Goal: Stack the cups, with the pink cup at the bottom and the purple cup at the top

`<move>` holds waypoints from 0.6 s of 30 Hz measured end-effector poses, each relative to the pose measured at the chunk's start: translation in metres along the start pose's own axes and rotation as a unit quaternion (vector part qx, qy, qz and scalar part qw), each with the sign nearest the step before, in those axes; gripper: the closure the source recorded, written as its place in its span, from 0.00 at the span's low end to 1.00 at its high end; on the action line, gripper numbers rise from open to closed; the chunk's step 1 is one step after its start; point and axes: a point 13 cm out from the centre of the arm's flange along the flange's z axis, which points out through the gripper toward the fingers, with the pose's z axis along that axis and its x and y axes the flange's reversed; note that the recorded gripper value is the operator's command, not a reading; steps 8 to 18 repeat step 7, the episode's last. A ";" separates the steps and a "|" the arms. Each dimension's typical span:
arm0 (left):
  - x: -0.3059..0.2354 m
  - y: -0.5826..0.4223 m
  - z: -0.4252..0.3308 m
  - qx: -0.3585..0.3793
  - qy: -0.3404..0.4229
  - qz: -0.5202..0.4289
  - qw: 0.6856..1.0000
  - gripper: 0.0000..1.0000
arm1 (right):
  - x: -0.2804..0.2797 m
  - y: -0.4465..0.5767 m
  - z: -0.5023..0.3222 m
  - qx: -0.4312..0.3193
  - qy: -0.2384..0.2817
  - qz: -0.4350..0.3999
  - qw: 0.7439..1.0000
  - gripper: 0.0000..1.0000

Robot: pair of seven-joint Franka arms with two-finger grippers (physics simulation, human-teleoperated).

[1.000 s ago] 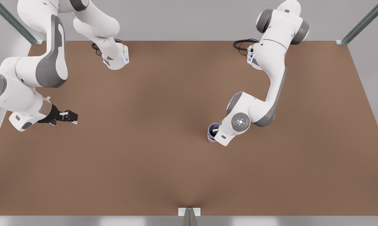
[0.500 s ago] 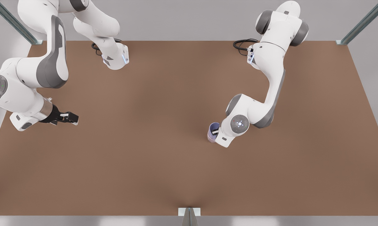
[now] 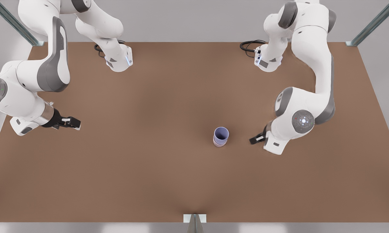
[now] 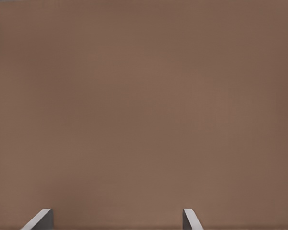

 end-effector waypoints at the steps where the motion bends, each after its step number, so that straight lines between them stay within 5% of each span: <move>1: -0.006 0.028 -0.027 -0.005 -0.013 0.000 1.000 0.00 | 0.000 0.000 0.000 0.000 0.000 0.001 1.000 0.00; 5: -0.002 0.098 -0.065 -0.031 -0.014 0.032 0.999 0.00 | 0.000 0.000 0.000 0.000 0.000 0.003 1.000 0.00; 18: 0.002 0.104 -0.065 -0.039 -0.006 0.060 0.997 0.00 | 0.000 0.000 0.000 0.000 0.000 0.004 1.000 0.00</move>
